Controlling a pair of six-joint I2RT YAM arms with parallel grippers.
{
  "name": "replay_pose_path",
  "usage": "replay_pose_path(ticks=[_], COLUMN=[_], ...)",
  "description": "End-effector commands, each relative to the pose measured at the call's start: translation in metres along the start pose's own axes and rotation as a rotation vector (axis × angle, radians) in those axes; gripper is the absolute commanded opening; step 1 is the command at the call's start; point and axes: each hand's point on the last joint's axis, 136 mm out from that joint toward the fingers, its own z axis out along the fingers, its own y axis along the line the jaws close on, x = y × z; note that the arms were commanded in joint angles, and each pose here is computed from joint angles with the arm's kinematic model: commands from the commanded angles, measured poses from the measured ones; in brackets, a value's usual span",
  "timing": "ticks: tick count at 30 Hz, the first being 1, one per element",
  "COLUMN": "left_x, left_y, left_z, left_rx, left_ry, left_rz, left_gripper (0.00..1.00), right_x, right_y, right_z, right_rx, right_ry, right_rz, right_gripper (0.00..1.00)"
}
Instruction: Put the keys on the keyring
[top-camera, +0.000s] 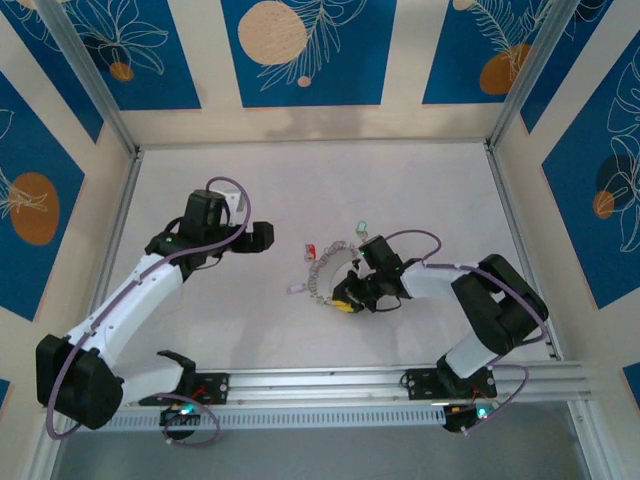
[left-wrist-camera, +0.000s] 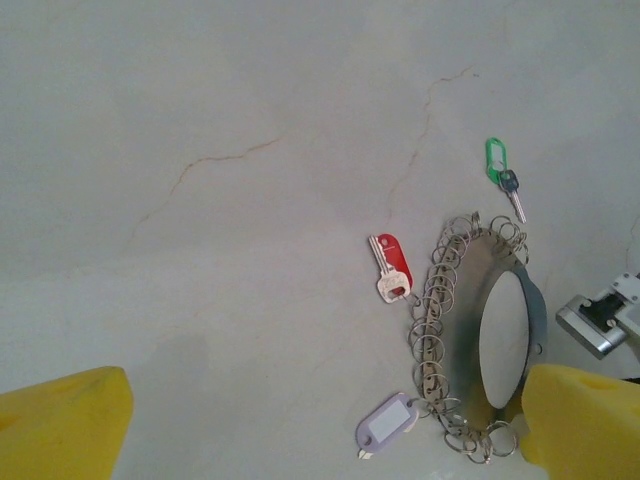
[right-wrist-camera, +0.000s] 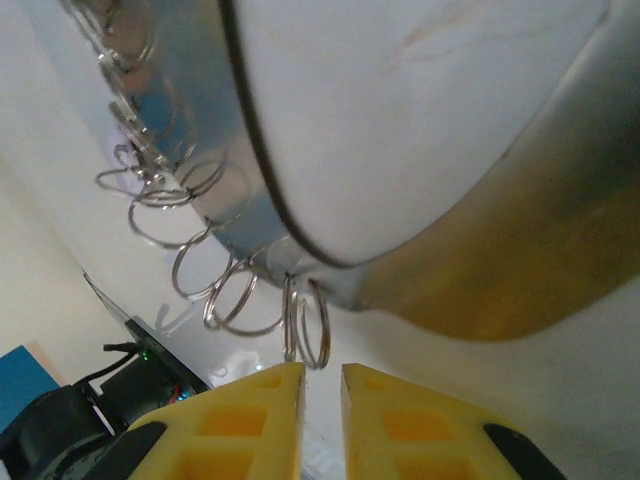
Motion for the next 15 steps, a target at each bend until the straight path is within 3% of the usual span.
replay_pose_path(ticks=[1,15], left_x=[-0.002,0.003], left_y=[0.001,0.004], left_z=[-0.003,0.000], left_rx=[0.002,-0.013], left_ry=[-0.022,0.005], left_rz=[0.027,0.058], left_gripper=[1.00,1.00], right_x=[-0.008,-0.019], right_y=[0.008,0.019], right_z=[0.001,0.009], right_rx=[-0.037,-0.013], right_ry=[-0.006,-0.064], right_rz=[0.050,0.011], right_gripper=[0.19,0.17])
